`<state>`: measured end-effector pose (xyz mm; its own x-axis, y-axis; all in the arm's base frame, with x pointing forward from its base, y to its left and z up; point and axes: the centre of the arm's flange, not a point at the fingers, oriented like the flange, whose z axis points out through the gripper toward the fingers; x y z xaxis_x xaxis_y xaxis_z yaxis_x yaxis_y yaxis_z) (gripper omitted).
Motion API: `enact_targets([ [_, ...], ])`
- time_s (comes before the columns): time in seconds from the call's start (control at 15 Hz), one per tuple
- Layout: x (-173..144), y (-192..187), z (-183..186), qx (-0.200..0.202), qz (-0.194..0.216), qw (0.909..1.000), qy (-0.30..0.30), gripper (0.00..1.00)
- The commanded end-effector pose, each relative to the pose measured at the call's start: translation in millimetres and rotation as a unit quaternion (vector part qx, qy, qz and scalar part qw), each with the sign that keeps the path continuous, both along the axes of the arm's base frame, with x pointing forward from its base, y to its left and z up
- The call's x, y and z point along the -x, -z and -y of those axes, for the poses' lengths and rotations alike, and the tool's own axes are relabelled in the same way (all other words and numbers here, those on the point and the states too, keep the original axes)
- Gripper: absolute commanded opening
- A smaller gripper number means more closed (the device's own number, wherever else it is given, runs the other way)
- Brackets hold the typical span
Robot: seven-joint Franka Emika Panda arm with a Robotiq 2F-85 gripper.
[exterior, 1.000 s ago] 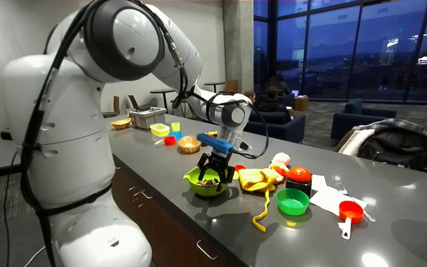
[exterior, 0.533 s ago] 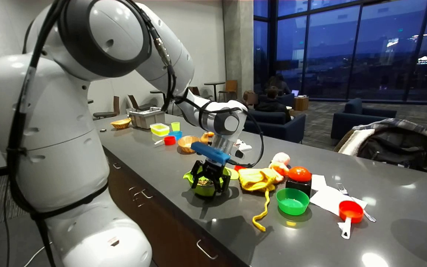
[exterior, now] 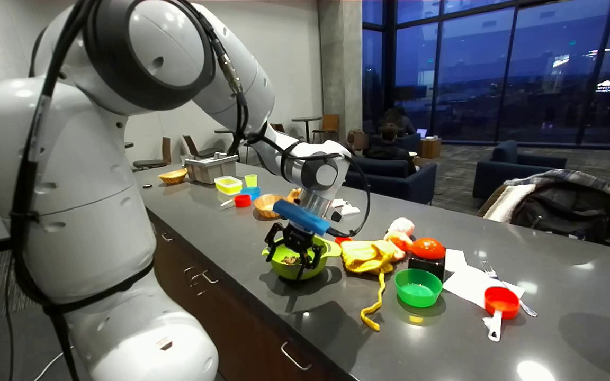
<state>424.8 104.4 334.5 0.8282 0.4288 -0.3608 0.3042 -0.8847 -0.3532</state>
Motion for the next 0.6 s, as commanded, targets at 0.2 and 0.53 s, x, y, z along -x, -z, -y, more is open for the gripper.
enact_targets([
  [0.2,-11,2,-2,-0.052,0.017,0.9973,-0.050,1.00],
  [0.53,-29,11,-2,-0.069,0.013,0.9947,-0.074,1.00],
])
